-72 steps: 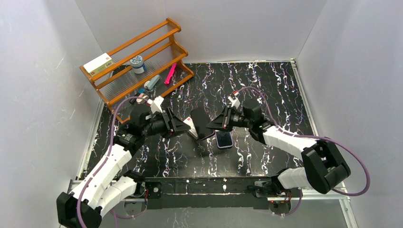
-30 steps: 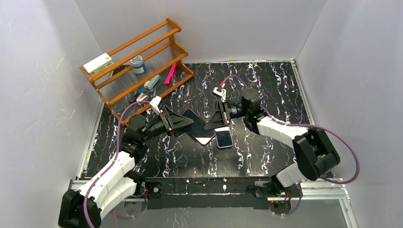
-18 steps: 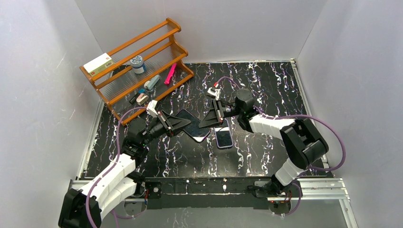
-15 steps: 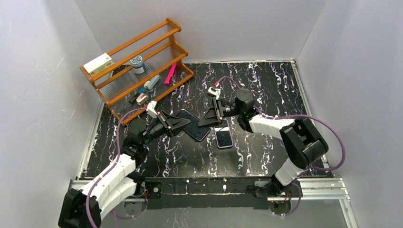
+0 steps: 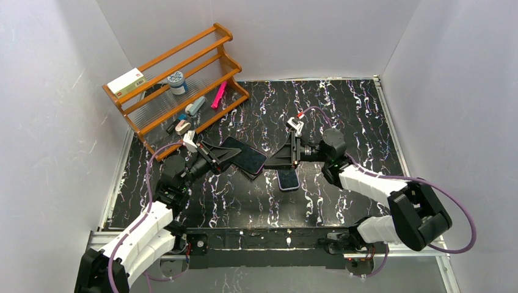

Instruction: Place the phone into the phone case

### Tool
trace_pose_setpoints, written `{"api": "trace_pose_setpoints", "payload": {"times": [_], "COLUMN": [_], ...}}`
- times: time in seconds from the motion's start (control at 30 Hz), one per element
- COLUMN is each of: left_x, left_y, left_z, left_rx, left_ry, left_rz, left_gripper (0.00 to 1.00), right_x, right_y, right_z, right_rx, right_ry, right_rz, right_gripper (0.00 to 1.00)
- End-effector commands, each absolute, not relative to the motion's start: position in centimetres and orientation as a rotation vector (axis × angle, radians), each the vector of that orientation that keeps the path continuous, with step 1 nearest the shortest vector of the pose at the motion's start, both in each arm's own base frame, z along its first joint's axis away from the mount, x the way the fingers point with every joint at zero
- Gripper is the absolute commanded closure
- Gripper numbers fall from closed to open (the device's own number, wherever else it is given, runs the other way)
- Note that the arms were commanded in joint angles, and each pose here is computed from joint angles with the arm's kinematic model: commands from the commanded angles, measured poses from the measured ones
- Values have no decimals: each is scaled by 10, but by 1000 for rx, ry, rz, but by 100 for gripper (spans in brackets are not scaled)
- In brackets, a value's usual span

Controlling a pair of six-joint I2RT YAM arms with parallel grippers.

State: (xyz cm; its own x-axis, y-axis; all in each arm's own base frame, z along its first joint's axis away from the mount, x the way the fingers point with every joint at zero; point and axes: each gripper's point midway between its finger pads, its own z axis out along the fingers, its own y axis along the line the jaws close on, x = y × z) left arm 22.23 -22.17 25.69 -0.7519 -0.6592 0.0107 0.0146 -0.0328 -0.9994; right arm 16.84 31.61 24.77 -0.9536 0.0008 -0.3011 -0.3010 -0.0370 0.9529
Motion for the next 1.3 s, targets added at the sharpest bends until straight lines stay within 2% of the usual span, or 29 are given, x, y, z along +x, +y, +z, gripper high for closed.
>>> {"api": "trace_pose_setpoints", "payload": {"times": [0.0,0.43,0.73,1.0,1.13,1.27], "left_x": [217,214,216,216,215,215], "left_y": [-219,-219,-218,-215,-214,-214], "left_z": [295,301,297,294,295,293], "left_rx": [-597,-589,-626,-674,-682,-692], "left_ry": [1636,1627,1623,1606,1600,1602], "left_rz": [-1904,-1927,-1938,-1962,-1967,-1974], "left_gripper": [100,100,100,100,100,100], "right_x": [170,175,170,163,163,161], "right_y": [313,316,321,318,317,316], "right_z": [258,274,280,292,295,300], "right_rx": [-331,-307,-312,-339,-342,-359], "right_ry": [1950,1871,1831,1760,1751,1721], "right_rz": [2054,2091,2149,2168,2166,2173], "right_gripper": [36,62,67,60,60,65]}}
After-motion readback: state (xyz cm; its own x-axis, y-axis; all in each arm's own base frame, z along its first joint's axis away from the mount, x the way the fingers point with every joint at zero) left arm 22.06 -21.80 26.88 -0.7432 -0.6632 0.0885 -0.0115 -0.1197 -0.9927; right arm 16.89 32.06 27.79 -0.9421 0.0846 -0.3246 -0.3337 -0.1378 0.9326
